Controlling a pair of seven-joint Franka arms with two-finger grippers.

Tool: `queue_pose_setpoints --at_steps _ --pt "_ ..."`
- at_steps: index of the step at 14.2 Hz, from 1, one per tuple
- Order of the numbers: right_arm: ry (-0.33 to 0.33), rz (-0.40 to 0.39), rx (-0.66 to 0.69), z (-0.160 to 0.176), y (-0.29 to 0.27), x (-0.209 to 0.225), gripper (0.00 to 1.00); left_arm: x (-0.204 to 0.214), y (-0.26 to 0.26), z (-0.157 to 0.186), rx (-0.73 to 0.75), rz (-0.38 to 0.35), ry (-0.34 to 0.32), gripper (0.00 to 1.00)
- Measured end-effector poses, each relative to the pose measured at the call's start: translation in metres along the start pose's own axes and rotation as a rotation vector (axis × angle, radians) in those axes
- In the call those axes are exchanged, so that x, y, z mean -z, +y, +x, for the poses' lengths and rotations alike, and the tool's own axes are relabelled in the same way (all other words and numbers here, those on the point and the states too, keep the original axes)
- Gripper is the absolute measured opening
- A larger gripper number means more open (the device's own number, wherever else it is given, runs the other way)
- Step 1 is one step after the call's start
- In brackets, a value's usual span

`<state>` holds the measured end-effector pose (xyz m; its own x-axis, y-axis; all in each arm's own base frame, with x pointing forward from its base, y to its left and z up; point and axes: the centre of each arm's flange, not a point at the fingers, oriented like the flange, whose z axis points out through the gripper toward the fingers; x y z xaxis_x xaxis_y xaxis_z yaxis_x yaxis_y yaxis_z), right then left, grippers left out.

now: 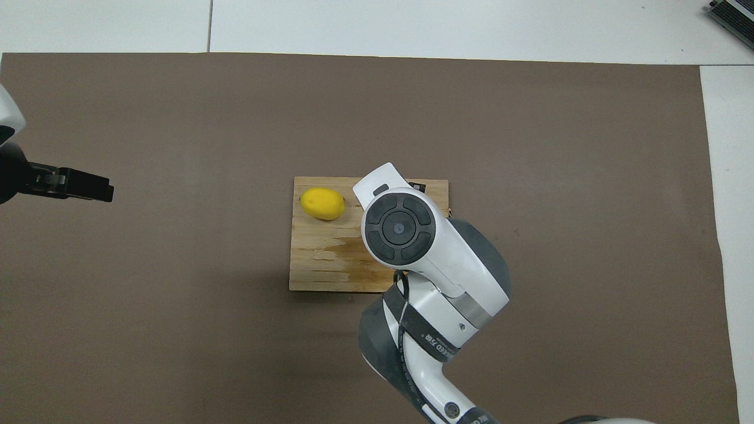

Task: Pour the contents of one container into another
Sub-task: 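Tilt the clear cup over the metal cup with the right gripper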

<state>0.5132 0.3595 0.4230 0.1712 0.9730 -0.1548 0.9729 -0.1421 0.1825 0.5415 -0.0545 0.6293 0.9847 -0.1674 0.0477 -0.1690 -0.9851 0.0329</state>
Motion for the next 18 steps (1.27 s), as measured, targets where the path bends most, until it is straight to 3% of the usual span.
queue_pose_setpoints --at_steps 18 --pt "-0.092 -0.155 0.033 0.030 -0.024 0.001 0.54 0.000 0.000 0.000 0.000 0.000 0.001 1.00"
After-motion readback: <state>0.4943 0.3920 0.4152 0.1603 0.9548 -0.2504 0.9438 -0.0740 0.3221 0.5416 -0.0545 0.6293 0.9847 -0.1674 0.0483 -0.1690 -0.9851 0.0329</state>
